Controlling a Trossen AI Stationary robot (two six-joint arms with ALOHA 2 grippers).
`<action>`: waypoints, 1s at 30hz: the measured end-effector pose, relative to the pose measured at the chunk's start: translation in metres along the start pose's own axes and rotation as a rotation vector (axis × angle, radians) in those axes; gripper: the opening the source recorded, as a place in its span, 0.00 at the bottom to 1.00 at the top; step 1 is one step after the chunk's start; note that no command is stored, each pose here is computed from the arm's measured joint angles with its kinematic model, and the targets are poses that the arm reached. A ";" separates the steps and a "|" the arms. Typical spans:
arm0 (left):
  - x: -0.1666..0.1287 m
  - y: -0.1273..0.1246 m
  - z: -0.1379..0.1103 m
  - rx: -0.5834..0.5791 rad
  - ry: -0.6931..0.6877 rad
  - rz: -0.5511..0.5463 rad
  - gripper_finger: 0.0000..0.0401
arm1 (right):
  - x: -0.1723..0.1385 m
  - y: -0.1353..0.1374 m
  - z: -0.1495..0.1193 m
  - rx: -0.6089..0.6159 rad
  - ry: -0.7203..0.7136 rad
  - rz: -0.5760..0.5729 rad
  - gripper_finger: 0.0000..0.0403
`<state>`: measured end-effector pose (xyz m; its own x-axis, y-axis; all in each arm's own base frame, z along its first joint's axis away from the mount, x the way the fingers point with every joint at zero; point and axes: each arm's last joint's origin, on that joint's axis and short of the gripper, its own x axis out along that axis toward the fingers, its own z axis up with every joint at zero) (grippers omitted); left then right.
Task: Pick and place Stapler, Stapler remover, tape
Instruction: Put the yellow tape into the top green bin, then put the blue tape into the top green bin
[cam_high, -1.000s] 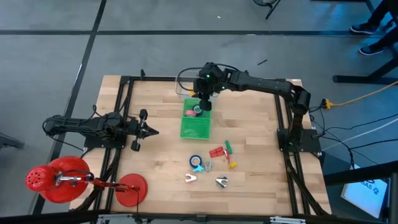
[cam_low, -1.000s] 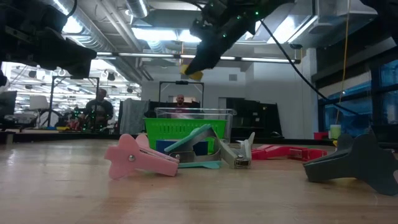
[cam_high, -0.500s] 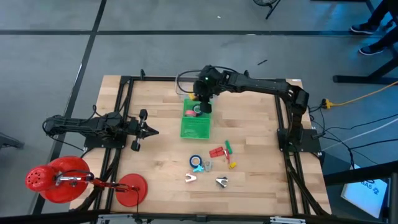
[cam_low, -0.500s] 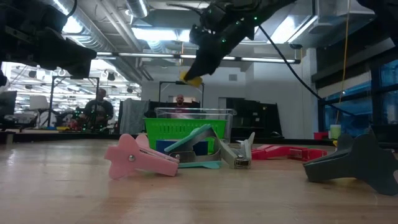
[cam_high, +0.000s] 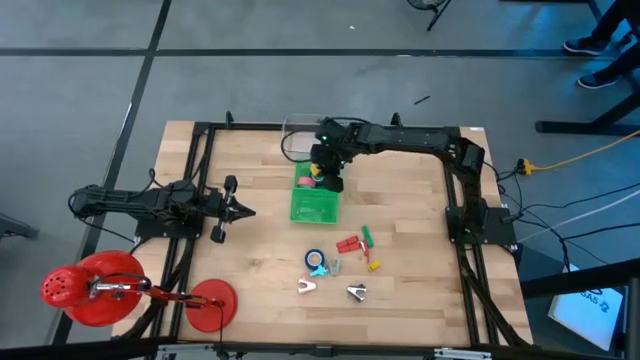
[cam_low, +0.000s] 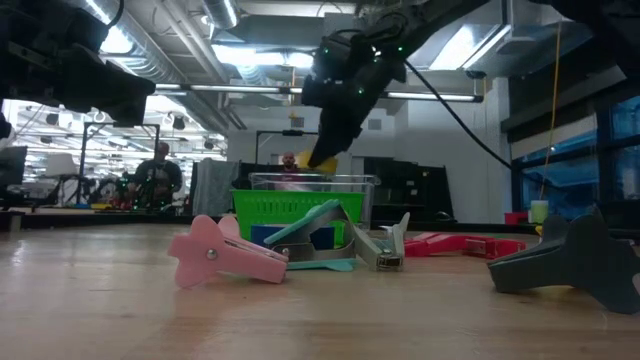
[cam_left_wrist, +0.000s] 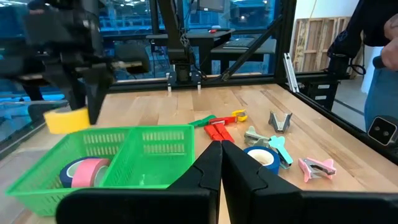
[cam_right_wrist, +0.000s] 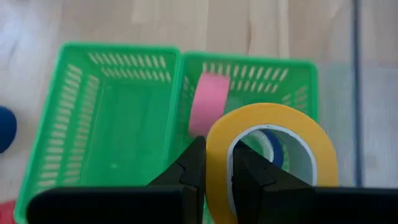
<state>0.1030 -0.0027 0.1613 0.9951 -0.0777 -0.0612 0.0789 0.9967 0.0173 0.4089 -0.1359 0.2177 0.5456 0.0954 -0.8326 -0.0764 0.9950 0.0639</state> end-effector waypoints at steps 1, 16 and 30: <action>0.000 0.000 0.000 0.000 0.000 0.000 0.02 | 0.001 0.000 -0.002 0.004 0.013 0.004 0.12; 0.000 0.000 0.000 0.000 0.000 0.000 0.02 | 0.028 0.003 -0.035 0.027 0.090 0.004 0.17; 0.000 0.000 0.000 0.000 0.000 0.000 0.02 | 0.013 0.000 -0.017 0.016 0.094 -0.056 0.48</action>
<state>0.1030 -0.0027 0.1613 0.9951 -0.0777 -0.0614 0.0789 0.9967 0.0171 0.4016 -0.1349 0.1973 0.4683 0.0376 -0.8828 -0.0343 0.9991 0.0243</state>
